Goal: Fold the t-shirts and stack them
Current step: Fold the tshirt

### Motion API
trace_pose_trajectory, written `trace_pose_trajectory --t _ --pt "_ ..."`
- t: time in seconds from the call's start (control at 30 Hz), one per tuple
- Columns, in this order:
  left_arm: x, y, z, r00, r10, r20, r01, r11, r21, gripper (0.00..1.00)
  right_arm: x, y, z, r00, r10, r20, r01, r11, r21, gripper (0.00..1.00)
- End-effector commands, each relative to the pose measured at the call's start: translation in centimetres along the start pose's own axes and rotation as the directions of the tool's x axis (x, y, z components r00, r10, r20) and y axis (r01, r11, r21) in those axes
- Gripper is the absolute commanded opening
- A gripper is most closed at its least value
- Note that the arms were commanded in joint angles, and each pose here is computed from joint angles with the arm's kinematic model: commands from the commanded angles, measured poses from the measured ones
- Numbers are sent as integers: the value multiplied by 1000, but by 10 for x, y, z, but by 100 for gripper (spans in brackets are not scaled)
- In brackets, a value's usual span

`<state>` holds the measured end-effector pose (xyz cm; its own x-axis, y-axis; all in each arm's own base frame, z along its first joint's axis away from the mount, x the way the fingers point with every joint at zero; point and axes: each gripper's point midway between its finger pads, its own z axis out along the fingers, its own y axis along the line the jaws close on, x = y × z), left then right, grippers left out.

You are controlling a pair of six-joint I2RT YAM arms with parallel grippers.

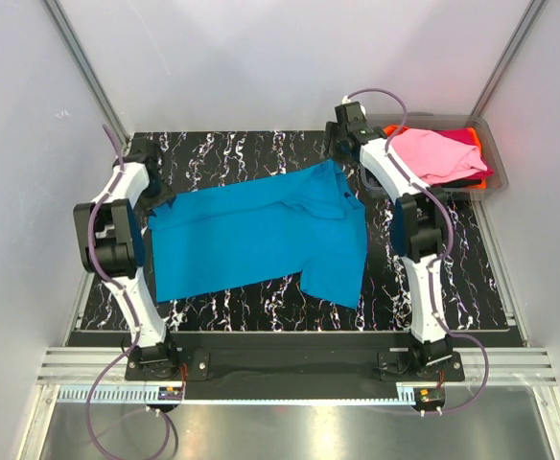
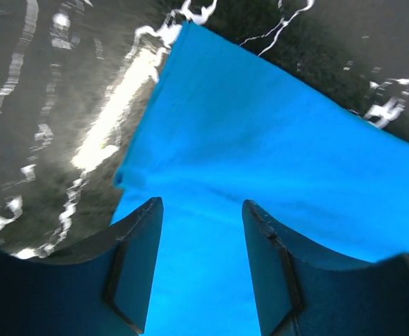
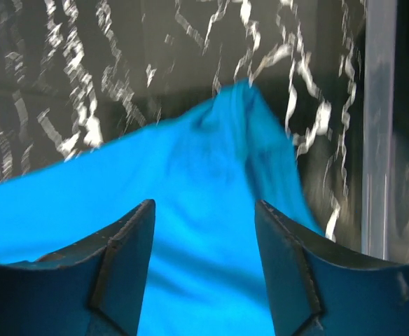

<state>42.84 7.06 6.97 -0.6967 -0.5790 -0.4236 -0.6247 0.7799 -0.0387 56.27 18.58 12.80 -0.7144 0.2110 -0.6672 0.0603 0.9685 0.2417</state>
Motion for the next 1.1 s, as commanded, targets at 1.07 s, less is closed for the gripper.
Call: trace_pose_trajectory --t 1.07 --pt "12 36 58 987 -128 -95 125 991 -38 51 -27 -22 95 978 -173 115 157 978 134 44"
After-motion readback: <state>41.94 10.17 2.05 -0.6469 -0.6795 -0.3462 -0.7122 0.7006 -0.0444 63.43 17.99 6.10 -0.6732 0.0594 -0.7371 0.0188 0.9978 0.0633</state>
